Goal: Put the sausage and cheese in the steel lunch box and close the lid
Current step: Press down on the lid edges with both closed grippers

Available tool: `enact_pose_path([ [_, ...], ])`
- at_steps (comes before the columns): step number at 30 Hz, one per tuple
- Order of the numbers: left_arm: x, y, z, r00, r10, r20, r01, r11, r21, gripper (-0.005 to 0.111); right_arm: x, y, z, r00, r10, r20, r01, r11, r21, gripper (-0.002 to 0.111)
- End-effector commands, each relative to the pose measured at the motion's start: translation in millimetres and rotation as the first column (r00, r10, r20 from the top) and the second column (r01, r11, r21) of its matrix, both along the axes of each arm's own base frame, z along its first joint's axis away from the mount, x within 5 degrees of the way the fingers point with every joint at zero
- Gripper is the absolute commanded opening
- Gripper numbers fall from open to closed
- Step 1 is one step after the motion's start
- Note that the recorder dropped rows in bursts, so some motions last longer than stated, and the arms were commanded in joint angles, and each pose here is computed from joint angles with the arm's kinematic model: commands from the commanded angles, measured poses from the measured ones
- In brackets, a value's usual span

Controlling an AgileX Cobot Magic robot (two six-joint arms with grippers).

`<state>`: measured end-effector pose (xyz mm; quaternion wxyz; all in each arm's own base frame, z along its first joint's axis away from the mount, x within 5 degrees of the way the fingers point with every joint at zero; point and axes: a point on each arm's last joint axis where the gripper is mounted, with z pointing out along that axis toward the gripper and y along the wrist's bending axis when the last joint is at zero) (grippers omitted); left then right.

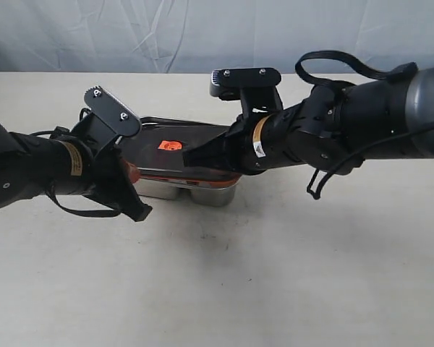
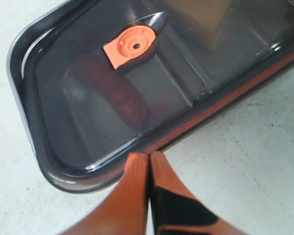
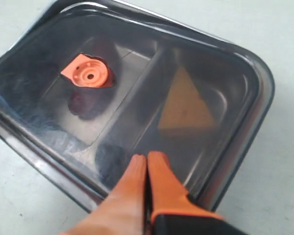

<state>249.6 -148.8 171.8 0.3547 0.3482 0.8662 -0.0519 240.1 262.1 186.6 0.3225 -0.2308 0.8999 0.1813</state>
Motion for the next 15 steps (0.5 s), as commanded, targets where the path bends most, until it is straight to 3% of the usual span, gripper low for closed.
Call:
enact_pose_path([
  [1,0,-3,1,1.000,-0.009,0.007,0.009,1.000,-0.010,0.000,-1,-8,12,1.000,-0.017,0.009,0.018,0.999,-0.033,0.000],
  [6,0,-3,1,1.000,-0.011,0.008,0.012,1.000,-0.008,0.000,-7,-21,15,0.997,-0.067,-0.032,0.062,0.989,-0.132,0.000],
  [12,1,-6,4,0.998,-0.030,0.048,0.032,0.999,-0.028,0.000,-15,-21,23,0.996,-0.017,-0.083,0.008,0.994,-0.113,0.000],
  [15,-2,-4,20,0.995,-0.028,0.094,0.033,0.998,-0.054,0.000,-16,-22,20,0.991,-0.054,-0.120,0.042,0.994,-0.103,0.000],
])
